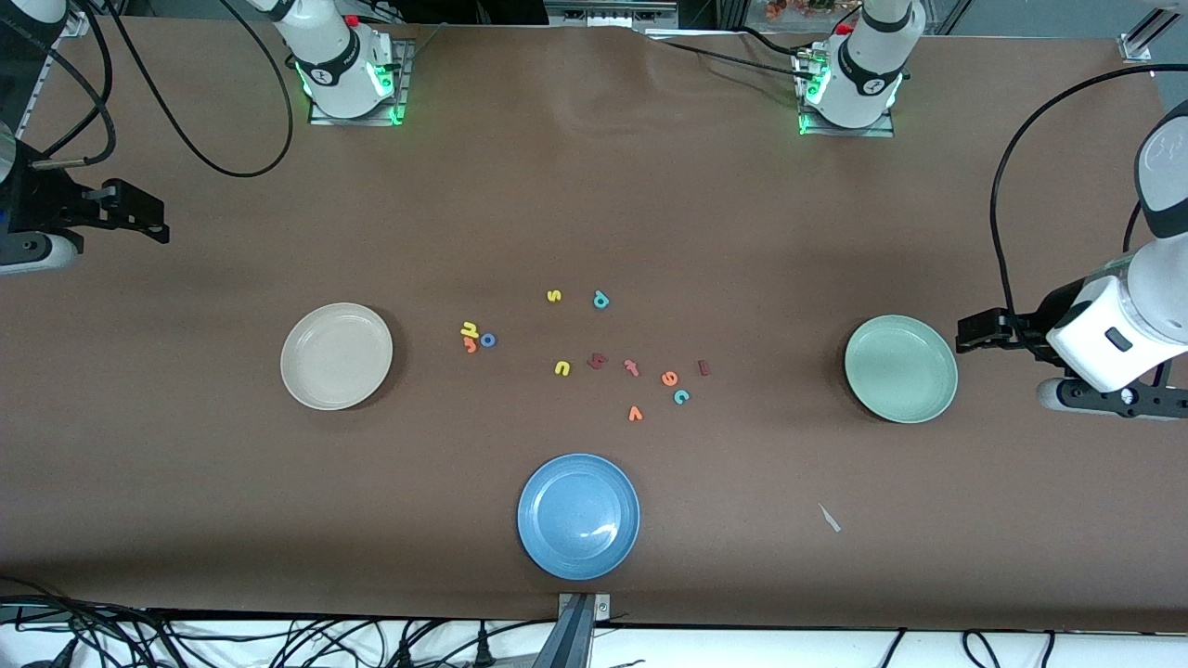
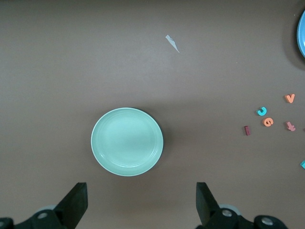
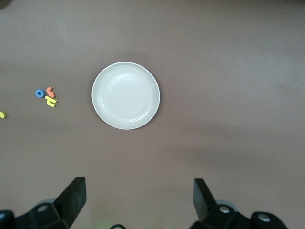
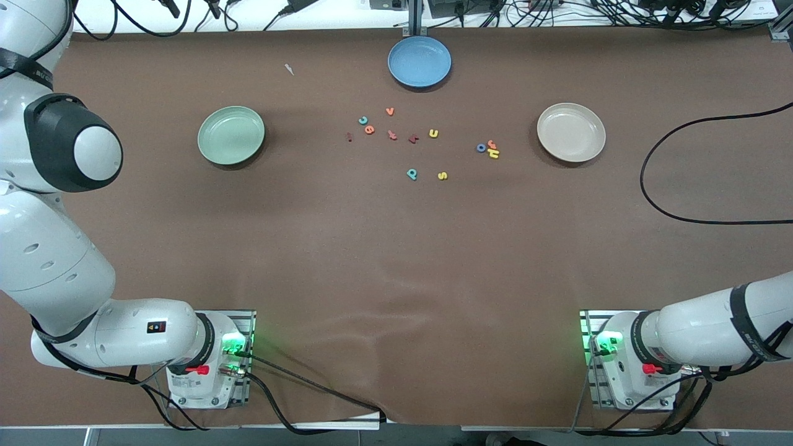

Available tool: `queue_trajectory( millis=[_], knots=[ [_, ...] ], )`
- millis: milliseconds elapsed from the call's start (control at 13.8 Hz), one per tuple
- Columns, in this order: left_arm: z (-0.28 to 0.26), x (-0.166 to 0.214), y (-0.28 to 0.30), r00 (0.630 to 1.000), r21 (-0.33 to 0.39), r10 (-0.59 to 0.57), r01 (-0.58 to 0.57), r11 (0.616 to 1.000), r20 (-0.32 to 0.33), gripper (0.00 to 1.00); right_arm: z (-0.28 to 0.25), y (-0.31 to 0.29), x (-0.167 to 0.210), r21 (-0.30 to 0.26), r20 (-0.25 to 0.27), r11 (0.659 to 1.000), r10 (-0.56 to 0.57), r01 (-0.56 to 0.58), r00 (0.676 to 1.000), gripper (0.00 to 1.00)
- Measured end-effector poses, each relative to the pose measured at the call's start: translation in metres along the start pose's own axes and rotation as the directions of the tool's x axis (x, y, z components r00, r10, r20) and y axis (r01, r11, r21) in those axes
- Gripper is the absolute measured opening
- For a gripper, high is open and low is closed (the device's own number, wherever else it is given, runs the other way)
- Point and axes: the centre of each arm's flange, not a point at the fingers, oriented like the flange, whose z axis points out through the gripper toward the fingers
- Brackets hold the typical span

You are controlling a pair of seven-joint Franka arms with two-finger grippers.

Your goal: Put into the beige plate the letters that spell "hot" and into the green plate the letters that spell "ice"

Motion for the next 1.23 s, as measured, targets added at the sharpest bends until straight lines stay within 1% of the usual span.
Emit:
queue_trajectory(
  millis=[580, 943, 1233],
  knots=[
    [0.0000, 0.0000, 0.0000, 1.000, 0.000, 0.000, 0.000, 1.000, 0.000, 1.00, 0.0005, -0.0005, -0.0005, 0.002, 0.006, 1.000, -0.001, 0.001, 1.000, 1.00],
    [0.0000, 0.0000, 0.0000, 1.000, 0.000, 0.000, 0.000, 1.000, 0.000, 1.00, 0.0018, -0.0059, -0.0015, 0.047, 0.015, 0.999, -0.004, 0.003, 1.000, 1.00],
    [0.0000, 0.0000, 0.0000, 1.000, 0.000, 0.000, 0.000, 1.000, 0.000, 1.00, 0.0019, -0.0065, -0.0016, 0.052, 0.016, 0.999, -0.005, 0.004, 1.000, 1.00]
  ],
)
